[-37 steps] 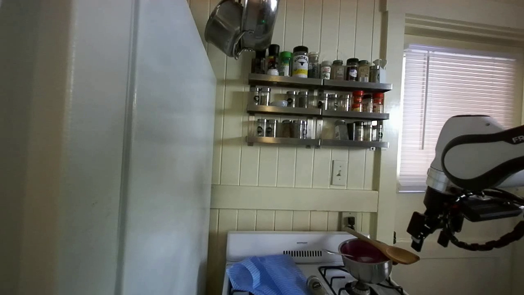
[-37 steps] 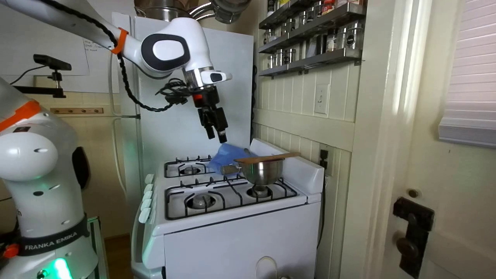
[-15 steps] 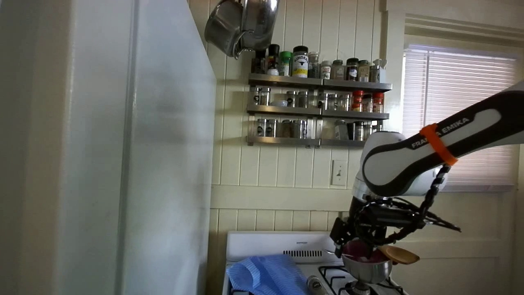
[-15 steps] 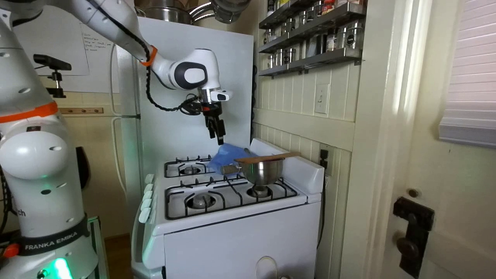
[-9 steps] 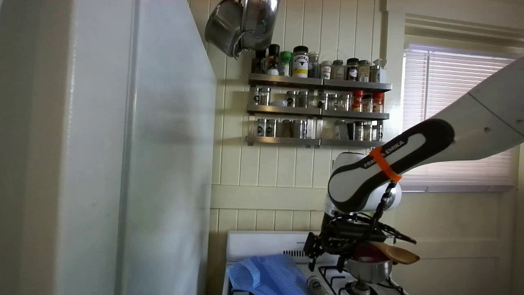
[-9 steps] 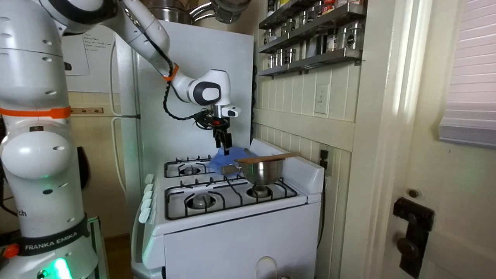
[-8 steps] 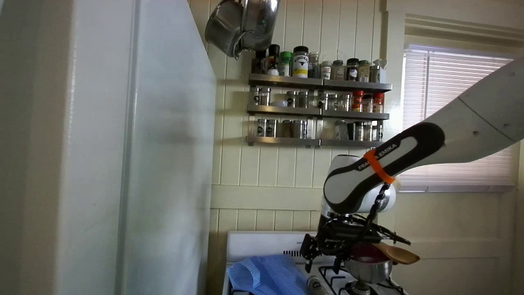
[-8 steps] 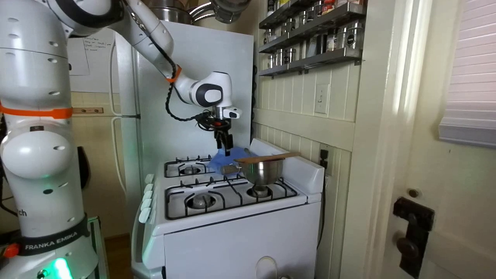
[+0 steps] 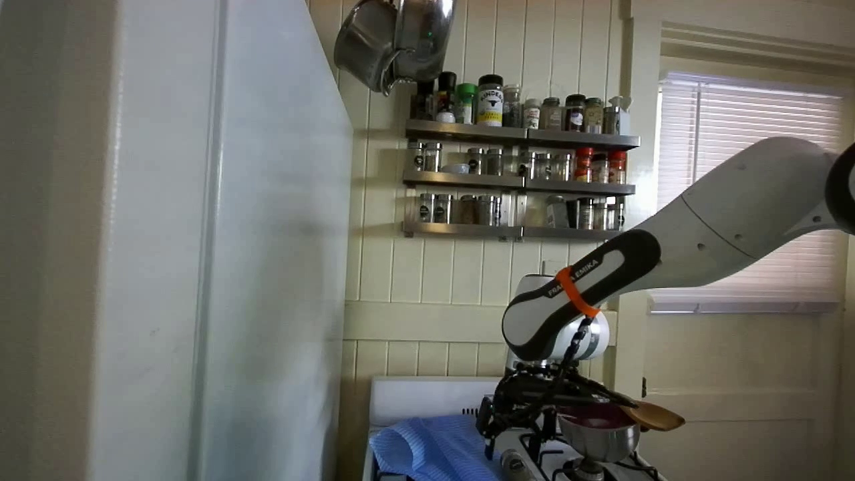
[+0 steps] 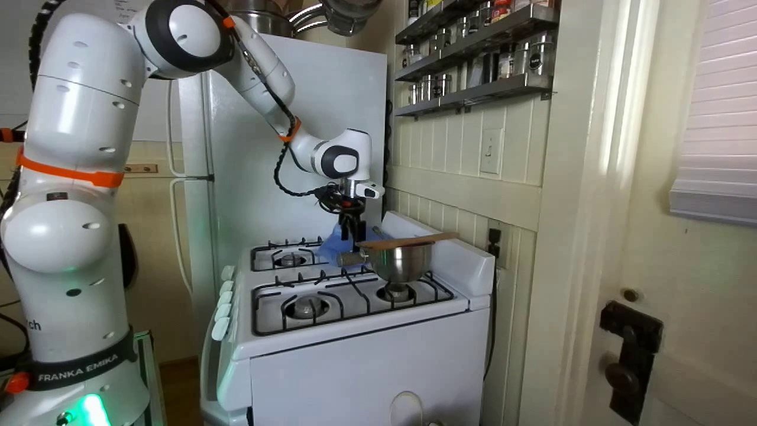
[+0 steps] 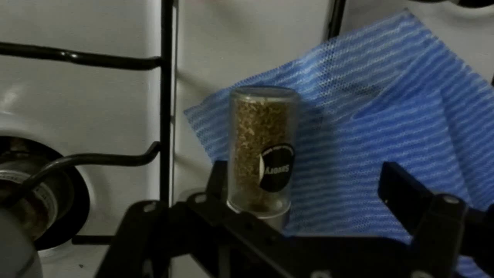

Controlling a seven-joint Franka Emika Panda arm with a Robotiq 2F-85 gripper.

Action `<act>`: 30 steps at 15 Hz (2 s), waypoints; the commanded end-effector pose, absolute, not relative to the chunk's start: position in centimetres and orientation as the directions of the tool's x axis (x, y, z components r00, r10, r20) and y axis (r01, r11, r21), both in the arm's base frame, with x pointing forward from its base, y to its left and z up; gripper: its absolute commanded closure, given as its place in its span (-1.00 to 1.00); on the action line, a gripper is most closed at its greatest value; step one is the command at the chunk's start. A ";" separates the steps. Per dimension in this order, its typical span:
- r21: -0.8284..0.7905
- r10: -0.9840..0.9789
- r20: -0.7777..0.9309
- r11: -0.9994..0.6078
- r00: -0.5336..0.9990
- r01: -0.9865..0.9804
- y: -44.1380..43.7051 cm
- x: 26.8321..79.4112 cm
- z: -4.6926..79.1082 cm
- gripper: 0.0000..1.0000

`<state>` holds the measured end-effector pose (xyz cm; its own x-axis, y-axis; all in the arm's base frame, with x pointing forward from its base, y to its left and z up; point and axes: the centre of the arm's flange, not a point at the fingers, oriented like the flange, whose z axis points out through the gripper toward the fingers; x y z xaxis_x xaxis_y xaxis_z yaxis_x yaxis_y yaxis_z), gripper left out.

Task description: Pick up the glass jar from the stovetop and put it in the silver bowl.

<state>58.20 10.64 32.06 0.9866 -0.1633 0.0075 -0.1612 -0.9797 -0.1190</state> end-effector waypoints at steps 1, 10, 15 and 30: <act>-0.119 -0.189 -0.064 -0.973 0.980 -0.195 10.8 59.5 30.5 -1.00; -0.105 -0.237 -0.126 -0.962 0.963 -0.251 9.8 59.1 28.4 -0.01; -0.059 -0.269 -0.070 -0.960 0.961 -0.273 8.8 57.8 32.7 0.53; 0.067 -0.204 0.010 -0.977 0.979 -0.204 5.8 51.7 43.2 0.53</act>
<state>54.70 9.80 42.06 0.9953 -0.0908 -0.0328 -0.0896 -0.9953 0.0359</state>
